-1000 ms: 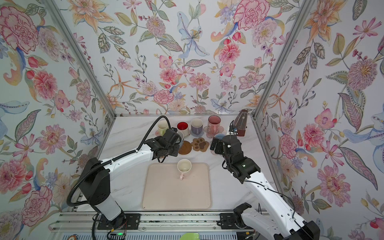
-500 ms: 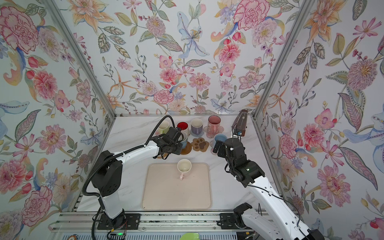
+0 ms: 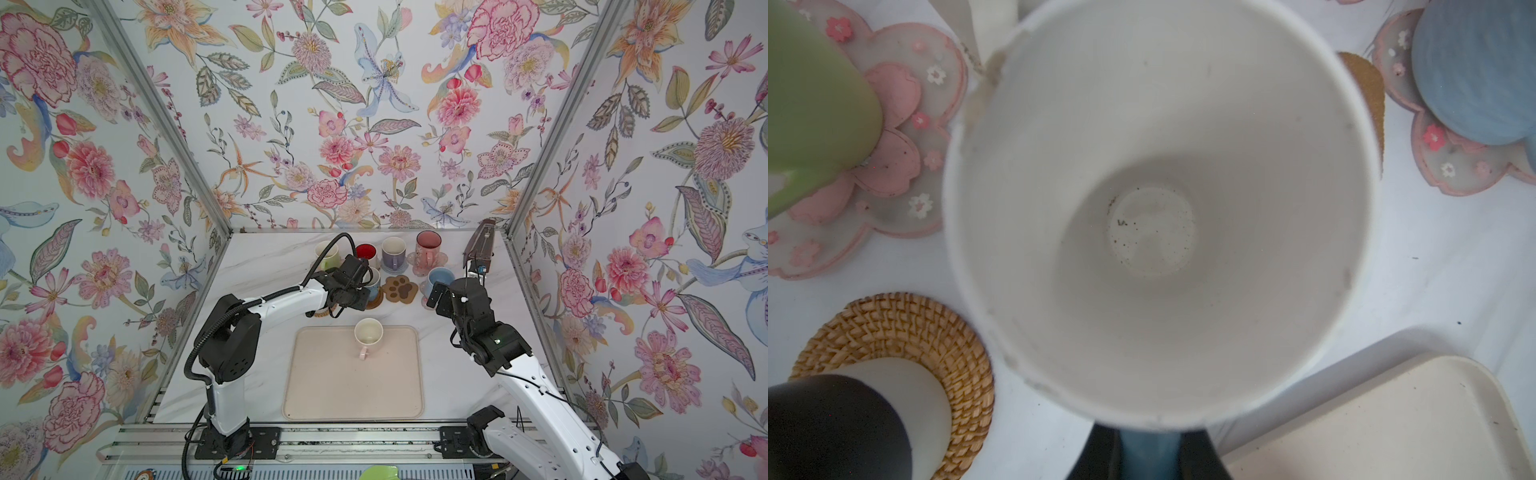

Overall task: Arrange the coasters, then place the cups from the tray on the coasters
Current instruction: 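Lower the blue-handled mug onto the round wooden coaster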

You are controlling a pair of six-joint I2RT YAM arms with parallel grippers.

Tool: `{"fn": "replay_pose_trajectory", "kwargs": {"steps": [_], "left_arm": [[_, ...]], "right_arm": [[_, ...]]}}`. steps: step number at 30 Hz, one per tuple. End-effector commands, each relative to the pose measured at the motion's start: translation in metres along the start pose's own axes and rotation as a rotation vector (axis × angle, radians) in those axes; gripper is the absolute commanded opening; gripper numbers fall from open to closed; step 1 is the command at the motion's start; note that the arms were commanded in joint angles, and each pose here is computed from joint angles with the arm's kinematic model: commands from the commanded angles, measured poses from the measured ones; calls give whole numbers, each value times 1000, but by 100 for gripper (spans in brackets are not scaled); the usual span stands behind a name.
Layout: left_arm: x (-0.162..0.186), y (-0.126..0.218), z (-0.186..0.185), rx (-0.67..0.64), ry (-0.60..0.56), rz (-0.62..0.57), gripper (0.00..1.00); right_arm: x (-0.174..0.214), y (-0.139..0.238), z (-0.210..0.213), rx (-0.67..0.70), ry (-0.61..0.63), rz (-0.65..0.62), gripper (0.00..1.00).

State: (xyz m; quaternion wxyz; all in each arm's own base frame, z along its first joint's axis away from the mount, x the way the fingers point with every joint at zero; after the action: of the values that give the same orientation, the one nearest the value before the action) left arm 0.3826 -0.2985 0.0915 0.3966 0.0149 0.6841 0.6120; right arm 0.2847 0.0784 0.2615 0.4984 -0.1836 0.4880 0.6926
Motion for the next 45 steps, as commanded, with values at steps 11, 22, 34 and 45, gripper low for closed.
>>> {"fn": "replay_pose_trajectory", "kwargs": {"steps": [11,22,34,45], "left_arm": [[-25,0,14,-46,6,-61,0],[-22,-1,18,-63,10,-47,0],[-17,-4,18,-59,19,-36,0],[-16,-3,18,-57,24,-28,15]], "right_arm": [[-2,3,-8,22,-15,-13,99],[-2,3,-9,25,-17,-11,99],[-1,2,-9,24,-19,-7,99],[-1,1,-9,24,-21,-8,99]]}}
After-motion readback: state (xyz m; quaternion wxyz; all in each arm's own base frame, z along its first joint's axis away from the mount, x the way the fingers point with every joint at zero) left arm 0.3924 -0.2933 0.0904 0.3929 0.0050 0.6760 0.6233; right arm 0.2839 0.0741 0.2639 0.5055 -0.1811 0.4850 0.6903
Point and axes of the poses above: each gripper's point midway between its finger pads, its own y axis back along the fingers, its own z axis along the line the jaws close on, x = y × z, the point moved 1 cm from there along y, back along the fingers, and after that the axes turned 13 degrees about -y, right-handed, at the moved point
